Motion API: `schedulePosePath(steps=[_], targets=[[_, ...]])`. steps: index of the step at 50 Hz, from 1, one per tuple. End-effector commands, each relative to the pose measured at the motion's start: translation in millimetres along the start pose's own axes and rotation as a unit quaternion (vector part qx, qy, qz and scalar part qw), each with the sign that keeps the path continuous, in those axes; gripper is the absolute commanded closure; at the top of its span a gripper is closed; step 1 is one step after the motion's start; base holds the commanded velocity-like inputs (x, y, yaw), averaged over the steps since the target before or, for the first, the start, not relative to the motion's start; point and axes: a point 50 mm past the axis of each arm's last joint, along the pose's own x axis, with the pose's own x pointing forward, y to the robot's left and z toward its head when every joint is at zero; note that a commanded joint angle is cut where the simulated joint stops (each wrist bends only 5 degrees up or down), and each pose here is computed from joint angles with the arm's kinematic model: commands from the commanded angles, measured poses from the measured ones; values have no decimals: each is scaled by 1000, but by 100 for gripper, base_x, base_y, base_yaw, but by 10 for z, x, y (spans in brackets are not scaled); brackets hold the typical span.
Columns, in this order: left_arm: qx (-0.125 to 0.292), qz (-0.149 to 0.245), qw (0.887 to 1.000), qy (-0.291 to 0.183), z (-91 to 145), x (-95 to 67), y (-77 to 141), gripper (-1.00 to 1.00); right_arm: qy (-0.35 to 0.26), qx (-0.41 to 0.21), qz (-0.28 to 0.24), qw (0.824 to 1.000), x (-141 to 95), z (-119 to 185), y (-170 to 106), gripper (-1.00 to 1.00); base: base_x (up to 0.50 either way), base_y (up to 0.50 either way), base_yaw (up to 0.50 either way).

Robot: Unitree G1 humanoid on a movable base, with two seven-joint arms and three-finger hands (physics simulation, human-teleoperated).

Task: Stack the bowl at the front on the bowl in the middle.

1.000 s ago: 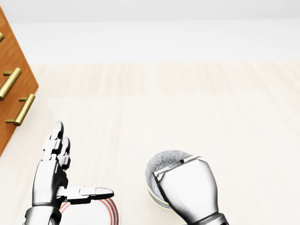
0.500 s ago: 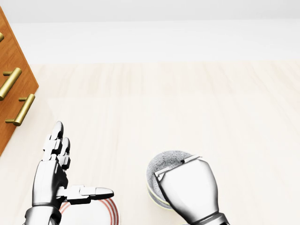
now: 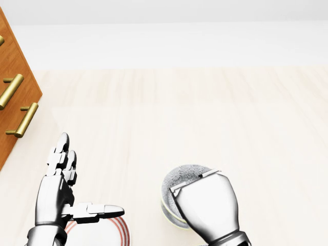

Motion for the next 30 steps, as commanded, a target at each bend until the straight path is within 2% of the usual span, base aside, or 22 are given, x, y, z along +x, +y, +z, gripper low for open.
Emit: schedulePosePath(steps=[1,30], targets=[[0,0,1000,0,-2,1,0,-100,2,-2,-10,1000,10,-16,15,100,0,0,0],[-1,1,1000,0,5,-3,2,-100,-1,-1,-9,1000,9,6,7,100,0,0,0]])
